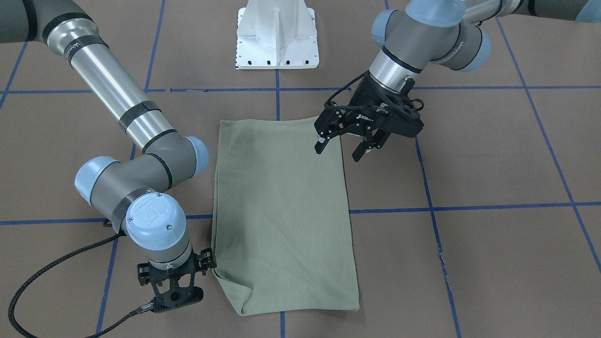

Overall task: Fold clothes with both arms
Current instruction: 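Hold and adjust the far corner fold with the right gripper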

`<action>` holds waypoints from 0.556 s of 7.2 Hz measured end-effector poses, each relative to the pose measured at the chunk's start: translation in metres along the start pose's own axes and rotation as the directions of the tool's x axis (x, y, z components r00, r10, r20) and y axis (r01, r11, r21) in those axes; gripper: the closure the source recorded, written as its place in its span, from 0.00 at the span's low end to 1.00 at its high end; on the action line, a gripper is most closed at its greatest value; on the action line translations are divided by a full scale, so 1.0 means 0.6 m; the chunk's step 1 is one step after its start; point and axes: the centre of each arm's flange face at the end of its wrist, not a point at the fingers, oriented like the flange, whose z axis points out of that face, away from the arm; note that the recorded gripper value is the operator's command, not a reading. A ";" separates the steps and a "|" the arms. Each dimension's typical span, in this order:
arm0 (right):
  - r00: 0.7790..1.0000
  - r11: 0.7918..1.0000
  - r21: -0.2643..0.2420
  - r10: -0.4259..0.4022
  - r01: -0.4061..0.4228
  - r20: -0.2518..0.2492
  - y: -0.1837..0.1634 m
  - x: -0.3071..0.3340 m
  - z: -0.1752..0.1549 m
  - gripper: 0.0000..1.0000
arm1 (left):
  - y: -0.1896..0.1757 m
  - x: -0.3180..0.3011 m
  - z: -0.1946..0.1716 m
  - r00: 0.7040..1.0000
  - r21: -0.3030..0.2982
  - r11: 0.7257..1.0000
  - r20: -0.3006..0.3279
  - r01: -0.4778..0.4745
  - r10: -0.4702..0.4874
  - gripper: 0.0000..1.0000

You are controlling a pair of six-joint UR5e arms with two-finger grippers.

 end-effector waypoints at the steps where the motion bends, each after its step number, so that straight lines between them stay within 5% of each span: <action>1: 1.000 1.000 0.011 -0.013 0.013 -0.010 -0.010 -0.037 -0.005 0.00 | -0.001 -0.002 0.001 1.000 0.000 1.000 0.002 0.000 0.000 0.00; 4: 0.998 0.997 0.062 -0.031 0.035 -0.055 0.008 -0.127 0.051 0.00 | -0.002 0.000 -0.002 1.000 0.002 1.000 0.000 0.001 -0.001 0.00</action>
